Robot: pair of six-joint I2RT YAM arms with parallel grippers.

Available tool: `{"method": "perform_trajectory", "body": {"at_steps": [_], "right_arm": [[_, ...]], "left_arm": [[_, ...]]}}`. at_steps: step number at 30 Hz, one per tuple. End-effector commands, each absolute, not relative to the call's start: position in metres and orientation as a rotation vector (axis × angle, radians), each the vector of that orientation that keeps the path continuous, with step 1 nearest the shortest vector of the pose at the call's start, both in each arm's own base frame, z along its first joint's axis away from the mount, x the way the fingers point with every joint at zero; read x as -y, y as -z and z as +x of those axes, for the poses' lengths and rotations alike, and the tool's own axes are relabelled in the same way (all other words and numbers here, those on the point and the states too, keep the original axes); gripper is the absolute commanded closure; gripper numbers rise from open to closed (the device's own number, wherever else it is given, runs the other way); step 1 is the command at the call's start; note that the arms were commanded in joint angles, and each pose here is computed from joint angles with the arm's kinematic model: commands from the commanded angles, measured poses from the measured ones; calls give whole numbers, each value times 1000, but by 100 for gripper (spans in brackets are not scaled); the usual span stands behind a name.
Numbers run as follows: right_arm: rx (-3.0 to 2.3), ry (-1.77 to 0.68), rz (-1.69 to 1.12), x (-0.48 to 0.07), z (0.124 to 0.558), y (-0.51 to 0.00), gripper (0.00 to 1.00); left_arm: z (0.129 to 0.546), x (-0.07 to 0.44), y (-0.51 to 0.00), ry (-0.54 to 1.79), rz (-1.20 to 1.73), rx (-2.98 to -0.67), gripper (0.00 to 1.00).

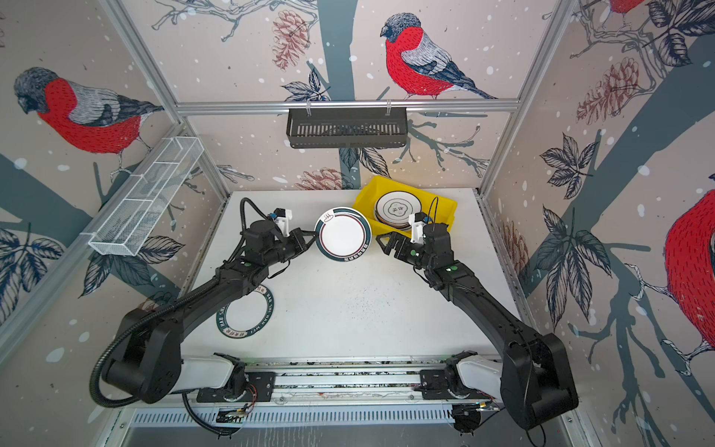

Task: Place the plates into the plastic bin on the countertop
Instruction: 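Lift the plate on edge with the left gripper toward the approaching right gripper, then grasp the plate rim with the right gripper and open the left gripper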

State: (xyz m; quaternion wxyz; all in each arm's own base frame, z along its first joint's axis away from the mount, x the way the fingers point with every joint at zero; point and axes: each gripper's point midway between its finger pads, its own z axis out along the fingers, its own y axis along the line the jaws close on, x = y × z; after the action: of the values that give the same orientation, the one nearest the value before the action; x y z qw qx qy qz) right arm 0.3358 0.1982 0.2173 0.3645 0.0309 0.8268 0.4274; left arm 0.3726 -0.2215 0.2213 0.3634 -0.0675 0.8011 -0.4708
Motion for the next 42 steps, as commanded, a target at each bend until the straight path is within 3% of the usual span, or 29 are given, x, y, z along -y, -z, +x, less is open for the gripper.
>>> {"method": "perform_trajectory", "body": {"at_steps": [1,8,15,18,23,38,42], "right_arm": [[-2059,-1124,66,-202,344,-233,0],[-2078,-1173,78,-210,353,-225,0],[-2054,-1242,98,-215,360,-222,13],[-2035,-1260,127,-212,362,-221,29],[-2011,-1266,165,-205,365,-221,67],[-2008,-1288,175,-204,373,-217,66],[-2010,-1277,179,-202,373,-215,74]], "left_arm": [[382,235,-244,1269,-164,-1989,100],[389,257,-253,1314,-142,-1980,100],[395,271,-252,1345,-109,-1996,100],[398,275,-254,1333,-80,-2011,100],[404,278,-255,1310,-51,-2028,100],[398,298,-242,1380,-8,-2073,100],[395,303,-239,1400,8,-2092,100]]}}
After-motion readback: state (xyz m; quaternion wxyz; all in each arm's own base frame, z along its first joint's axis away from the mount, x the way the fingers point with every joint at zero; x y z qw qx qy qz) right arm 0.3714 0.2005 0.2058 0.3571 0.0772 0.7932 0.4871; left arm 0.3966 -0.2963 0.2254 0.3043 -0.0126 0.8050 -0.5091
